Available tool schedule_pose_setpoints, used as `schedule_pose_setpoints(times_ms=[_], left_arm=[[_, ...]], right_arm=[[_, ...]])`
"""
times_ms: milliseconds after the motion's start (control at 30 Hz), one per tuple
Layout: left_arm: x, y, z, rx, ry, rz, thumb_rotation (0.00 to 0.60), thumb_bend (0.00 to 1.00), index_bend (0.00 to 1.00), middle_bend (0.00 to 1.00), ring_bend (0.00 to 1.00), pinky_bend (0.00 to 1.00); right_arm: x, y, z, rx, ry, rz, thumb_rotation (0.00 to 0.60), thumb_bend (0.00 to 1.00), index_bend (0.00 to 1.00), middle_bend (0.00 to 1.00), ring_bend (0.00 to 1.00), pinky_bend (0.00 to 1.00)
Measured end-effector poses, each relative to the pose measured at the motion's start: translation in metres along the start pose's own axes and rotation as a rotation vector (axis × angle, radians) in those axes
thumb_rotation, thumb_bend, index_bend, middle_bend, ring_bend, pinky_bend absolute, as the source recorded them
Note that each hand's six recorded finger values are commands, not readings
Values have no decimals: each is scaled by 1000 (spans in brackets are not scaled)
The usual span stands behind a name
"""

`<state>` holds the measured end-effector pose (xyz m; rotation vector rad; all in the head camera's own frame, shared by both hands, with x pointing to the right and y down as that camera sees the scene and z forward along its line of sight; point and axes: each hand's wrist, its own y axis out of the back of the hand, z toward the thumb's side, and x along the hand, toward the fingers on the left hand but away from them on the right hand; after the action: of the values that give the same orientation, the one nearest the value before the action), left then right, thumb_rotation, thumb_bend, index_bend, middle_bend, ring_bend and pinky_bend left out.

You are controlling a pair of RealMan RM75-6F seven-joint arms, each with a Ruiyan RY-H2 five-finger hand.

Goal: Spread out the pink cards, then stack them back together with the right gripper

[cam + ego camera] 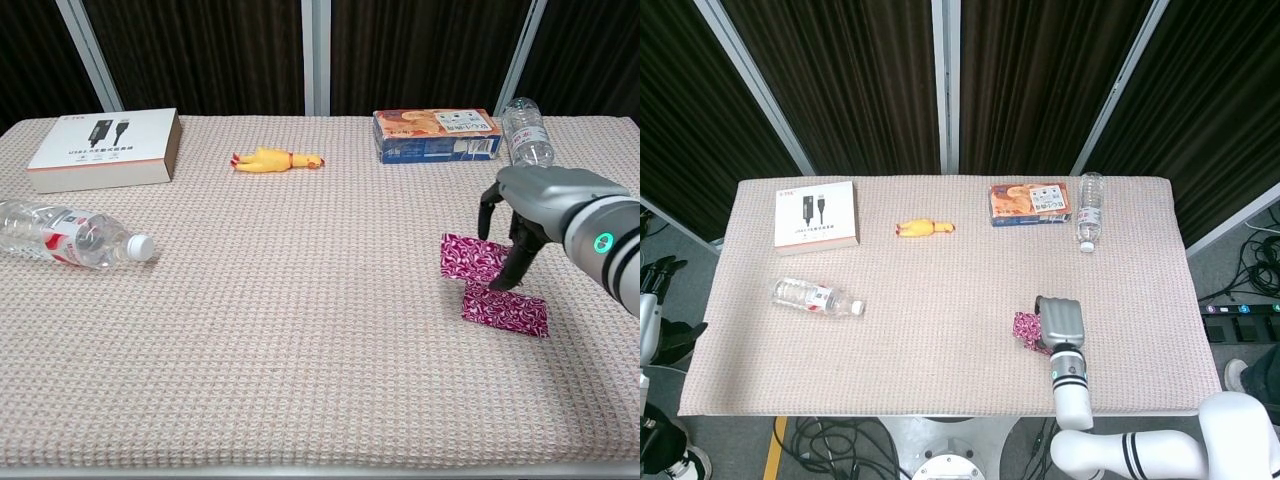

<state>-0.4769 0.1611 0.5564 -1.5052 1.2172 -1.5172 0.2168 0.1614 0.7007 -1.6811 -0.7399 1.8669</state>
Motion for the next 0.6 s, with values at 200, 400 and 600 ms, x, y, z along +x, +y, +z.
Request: schedule_pose_setpoints(times_ms=[200,400,600], left_arm=[[0,-1,1,-1,-7,-5,600,60,226,226,158,381],[-1,-1,2,-3,-10,-7,600,60,226,226,158,381],[-1,-2,2,-7,-11,-16,600,60,226,226,158,381]], right_arm=[[8,-4,-15,-14,-43,0,600,0,453,1000,1000,974],[11,-8,-24,10,-73,-13,599,0,454,1000,1000,974],[12,-22,-33,28,-95,10,600,0,455,1000,1000,974]])
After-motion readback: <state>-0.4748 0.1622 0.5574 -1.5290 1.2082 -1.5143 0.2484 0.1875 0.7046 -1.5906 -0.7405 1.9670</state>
